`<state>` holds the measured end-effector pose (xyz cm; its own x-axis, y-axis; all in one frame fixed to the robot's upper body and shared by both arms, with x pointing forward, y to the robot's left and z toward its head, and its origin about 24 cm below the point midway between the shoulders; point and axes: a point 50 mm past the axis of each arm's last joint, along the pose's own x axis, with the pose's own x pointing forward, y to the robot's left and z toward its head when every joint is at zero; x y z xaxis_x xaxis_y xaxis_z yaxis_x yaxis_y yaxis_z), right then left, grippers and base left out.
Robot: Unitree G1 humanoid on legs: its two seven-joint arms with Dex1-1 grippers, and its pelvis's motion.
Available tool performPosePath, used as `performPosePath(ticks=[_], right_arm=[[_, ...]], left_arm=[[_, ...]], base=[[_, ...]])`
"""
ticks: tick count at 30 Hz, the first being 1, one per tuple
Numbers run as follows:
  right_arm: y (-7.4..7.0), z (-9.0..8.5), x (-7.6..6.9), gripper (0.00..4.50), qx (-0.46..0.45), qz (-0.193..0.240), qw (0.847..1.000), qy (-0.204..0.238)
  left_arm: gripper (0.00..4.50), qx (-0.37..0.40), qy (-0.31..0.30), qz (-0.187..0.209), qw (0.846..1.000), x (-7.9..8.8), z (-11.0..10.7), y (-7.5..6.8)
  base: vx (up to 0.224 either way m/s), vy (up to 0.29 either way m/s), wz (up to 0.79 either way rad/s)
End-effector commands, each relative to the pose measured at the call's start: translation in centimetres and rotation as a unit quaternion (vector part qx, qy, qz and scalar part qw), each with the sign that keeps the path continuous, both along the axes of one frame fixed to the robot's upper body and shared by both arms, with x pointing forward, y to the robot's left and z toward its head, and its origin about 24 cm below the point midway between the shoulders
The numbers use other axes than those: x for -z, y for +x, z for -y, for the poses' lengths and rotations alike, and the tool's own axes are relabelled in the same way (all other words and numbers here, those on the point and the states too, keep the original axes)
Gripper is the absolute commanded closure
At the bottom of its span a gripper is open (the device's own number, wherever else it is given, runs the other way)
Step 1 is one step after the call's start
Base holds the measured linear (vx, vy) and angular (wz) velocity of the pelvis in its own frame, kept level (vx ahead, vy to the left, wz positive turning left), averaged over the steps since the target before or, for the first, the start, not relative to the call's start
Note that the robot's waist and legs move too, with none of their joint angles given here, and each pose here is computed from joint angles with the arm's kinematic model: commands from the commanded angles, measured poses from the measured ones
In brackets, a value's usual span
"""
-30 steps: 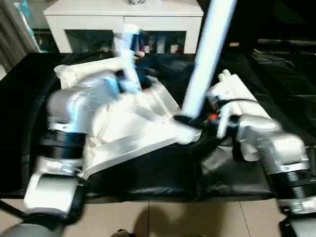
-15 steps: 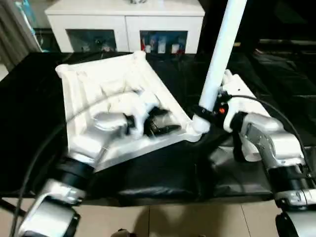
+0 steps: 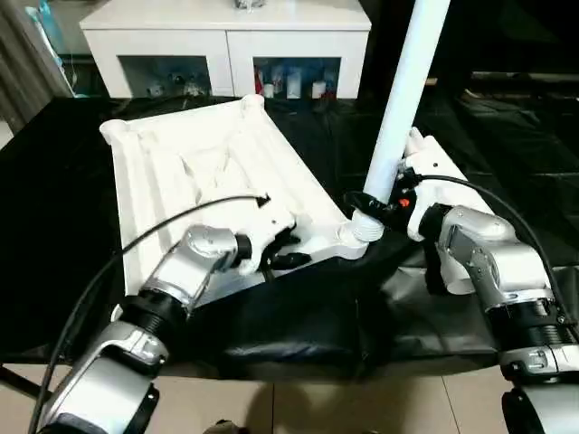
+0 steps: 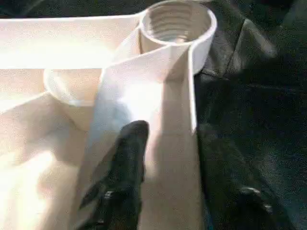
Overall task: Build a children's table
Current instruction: Insert table leg to table base
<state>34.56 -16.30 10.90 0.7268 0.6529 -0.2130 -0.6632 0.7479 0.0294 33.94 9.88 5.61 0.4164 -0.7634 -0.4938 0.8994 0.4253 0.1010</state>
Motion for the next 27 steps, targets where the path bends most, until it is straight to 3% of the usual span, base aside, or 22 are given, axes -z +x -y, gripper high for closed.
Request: performPosePath(ticks=[1, 15, 23, 27], right_arm=[[0.2, -0.3, -0.6, 2.64, -0.009, 0.014, 1.0, -0.002], [0.1, -0.5, -0.5, 2.64, -0.013, 0.012, 1.0, -0.001], [0.1, -0.7, -0.5, 2.64, -0.015, 0.013, 1.0, 0.001], [0.2, -0.6, -0.7, 2.64, -0.012, 0.015, 1.0, 0.004]], left_arm=[[2.97, 0.005, 0.014, 0.01, 1.0, -0.8, 0.0, 0.5], [3.92, 0.013, 0.008, -0.03, 0.999, -0.5, 1.2, 0.3], [4.43, 0.012, 0.049, -0.03, 0.998, 0.1, 1.2, 0.3], [4.5, 0.01, 0.036, -0.028, 0.999, -0.1, 1.5, 0.3]], base=[[0.0, 0.0, 0.0], [0.0, 0.0, 0.0], [0.0, 0.0, 0.0], [0.0, 0.0, 0.0]])
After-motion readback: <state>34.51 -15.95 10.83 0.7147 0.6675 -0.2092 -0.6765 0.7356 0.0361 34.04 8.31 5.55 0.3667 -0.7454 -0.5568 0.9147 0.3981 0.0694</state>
